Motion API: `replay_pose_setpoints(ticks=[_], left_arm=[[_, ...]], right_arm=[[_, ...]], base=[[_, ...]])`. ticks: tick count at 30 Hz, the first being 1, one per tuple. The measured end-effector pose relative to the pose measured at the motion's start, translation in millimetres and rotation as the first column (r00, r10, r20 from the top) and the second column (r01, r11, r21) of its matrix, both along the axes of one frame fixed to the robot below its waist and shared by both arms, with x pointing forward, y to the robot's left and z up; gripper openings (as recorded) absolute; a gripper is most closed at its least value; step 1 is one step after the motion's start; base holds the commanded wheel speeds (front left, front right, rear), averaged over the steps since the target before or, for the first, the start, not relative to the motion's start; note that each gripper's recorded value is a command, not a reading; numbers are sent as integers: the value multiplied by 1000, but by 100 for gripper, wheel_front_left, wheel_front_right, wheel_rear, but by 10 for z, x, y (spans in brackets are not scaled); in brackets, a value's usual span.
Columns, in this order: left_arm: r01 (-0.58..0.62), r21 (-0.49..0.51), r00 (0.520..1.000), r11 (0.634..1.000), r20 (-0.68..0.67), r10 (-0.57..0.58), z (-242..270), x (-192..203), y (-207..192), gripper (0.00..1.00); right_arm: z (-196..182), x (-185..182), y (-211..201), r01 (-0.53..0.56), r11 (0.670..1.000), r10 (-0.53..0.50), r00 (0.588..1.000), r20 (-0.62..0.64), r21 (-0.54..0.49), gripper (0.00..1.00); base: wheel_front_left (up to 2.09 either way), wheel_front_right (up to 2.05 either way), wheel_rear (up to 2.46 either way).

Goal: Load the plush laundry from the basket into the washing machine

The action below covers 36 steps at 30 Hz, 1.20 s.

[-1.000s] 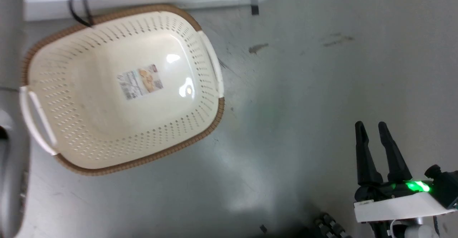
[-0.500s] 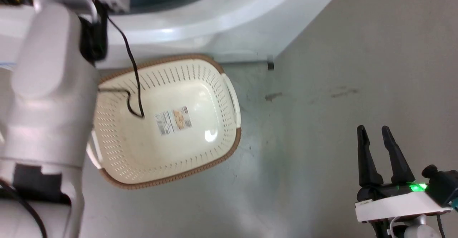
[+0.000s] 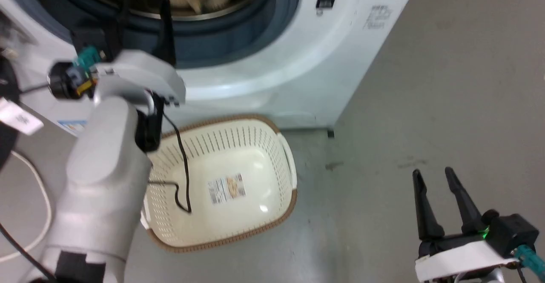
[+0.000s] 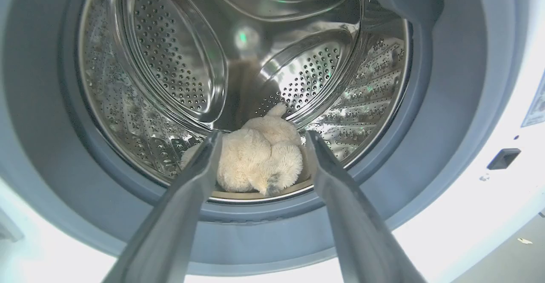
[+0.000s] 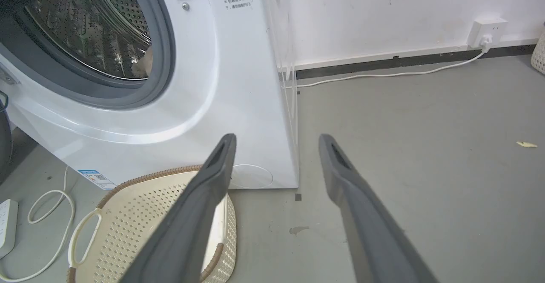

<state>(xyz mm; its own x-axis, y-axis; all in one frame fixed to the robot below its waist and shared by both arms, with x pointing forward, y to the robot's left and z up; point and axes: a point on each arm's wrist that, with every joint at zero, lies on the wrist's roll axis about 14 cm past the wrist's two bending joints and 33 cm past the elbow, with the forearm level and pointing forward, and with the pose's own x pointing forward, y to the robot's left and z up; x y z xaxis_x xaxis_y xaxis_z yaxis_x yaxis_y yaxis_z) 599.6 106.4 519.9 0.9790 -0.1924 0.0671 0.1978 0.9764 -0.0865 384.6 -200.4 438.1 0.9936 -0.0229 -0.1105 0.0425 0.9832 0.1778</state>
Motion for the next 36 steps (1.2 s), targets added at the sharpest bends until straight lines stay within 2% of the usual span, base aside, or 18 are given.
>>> replay_pose_setpoints(ticks=[4,18,36], left_arm=[[-16,-4,1000,1000,-4,16,118,-337,75,100],[-77,-35,997,996,26,78,343,-1030,344,100],[-150,-50,987,987,44,152,205,-1770,608,100]], right_arm=[[241,-85,61,-27,999,28,998,53,-31,100],[650,-324,191,-68,996,74,987,144,-50,100],[775,-505,277,-93,995,99,979,177,-42,100]], base=[[0,0,0],[0,0,0],[0,0,0]])
